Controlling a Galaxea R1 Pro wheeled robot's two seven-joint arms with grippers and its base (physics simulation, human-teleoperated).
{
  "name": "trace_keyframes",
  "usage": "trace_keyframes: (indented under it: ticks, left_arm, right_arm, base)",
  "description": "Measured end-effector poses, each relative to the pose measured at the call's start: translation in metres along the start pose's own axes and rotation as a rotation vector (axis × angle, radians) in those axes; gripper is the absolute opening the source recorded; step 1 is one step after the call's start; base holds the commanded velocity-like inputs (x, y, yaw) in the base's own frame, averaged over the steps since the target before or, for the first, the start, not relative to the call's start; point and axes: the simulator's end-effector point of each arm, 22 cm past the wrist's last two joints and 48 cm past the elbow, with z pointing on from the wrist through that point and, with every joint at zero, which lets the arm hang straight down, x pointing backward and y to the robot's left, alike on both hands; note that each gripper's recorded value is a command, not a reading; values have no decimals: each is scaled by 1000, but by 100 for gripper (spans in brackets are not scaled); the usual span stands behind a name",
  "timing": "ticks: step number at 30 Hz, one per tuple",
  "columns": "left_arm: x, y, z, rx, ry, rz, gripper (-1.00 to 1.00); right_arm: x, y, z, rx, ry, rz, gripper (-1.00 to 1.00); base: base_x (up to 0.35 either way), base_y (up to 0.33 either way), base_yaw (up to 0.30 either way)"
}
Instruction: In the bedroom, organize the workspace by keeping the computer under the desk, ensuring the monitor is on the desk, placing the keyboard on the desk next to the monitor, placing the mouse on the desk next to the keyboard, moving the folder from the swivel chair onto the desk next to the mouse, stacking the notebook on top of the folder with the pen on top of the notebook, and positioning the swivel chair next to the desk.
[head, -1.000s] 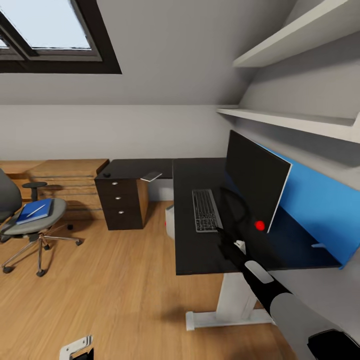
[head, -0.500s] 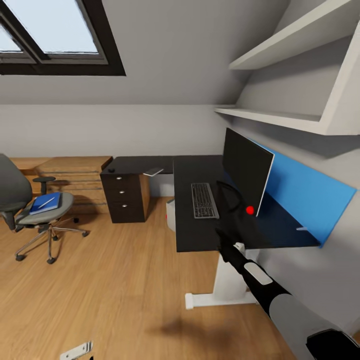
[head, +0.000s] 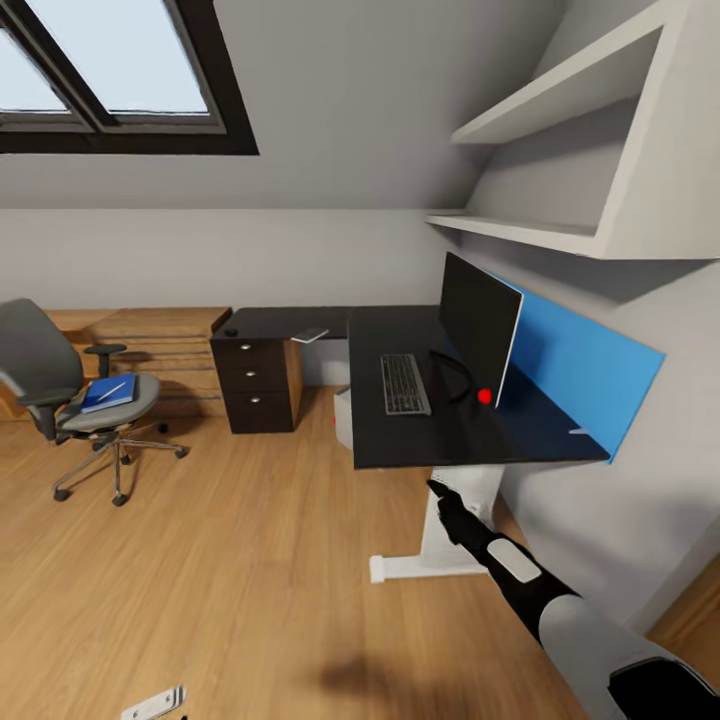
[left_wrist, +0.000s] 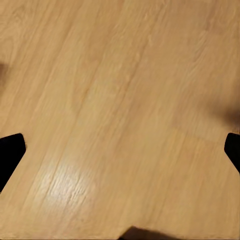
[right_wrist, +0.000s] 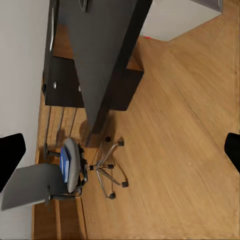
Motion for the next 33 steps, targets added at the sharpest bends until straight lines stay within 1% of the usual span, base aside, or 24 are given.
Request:
trace_keyframes:
  ticks: [2, 6, 9, 12, 13, 16, 20, 21, 22, 24, 28, 33]
  left_arm:
    - [0, -1, 0, 1, 0, 0, 100]
    - [0, -1, 0, 2, 0, 1, 100]
    - [0, -2, 0, 3, 0, 1, 100]
    - [1, -3, 0, 5, 0, 1, 100]
    - [1, -4, -1, 7, 0, 1, 100]
    - [1, -5, -1, 10, 0, 1, 100]
    - [-3, -5, -6, 12, 0, 1, 100]
    - [-4, -6, -7, 13, -1, 0, 100]
    - [-5, -6, -9, 13, 0, 0, 100]
    - [-6, -6, -11, 13, 0, 0, 100]
    - [-9, -6, -16, 13, 1, 0, 100]
    - [-13, -5, -23, 12, 3, 0, 100]
  right_arm:
    - [4, -8, -1, 20, 14, -32, 100]
    - [14, -20, -2, 50, 36, -60, 100]
    - [26, -42, -7, 99, 50, -85, 100]
    - [31, -63, -12, 145, 37, -122, 100]
    - [33, -75, -15, 172, 19, -158, 100]
    - [38, -92, -20, 211, -17, -223, 100]
    - [39, -110, -36, 257, -98, -337, 100]
    - [35, -130, -59, 281, -212, -450, 100]
    - [39, -141, -71, 299, -231, -467, 100]
    - [41, -150, -85, 313, -256, -493, 100]
    - [42, -164, -106, 341, -285, -523, 100]
    - [47, -174, -123, 370, -286, -533, 100]
  base:
    - [-334, 0, 0]
    - [-333, 0, 0]
    - [-258, 0, 0]
    - [-129, 0, 0]
    - [-69, 0, 0]
    - [-45, 0, 0]
    - [-19, 0, 0]
    - [-5, 0, 0]
    - [-4, 0, 0]
    - [-3, 0, 0]
    - [-1, 0, 0]
    - [0, 0, 0]
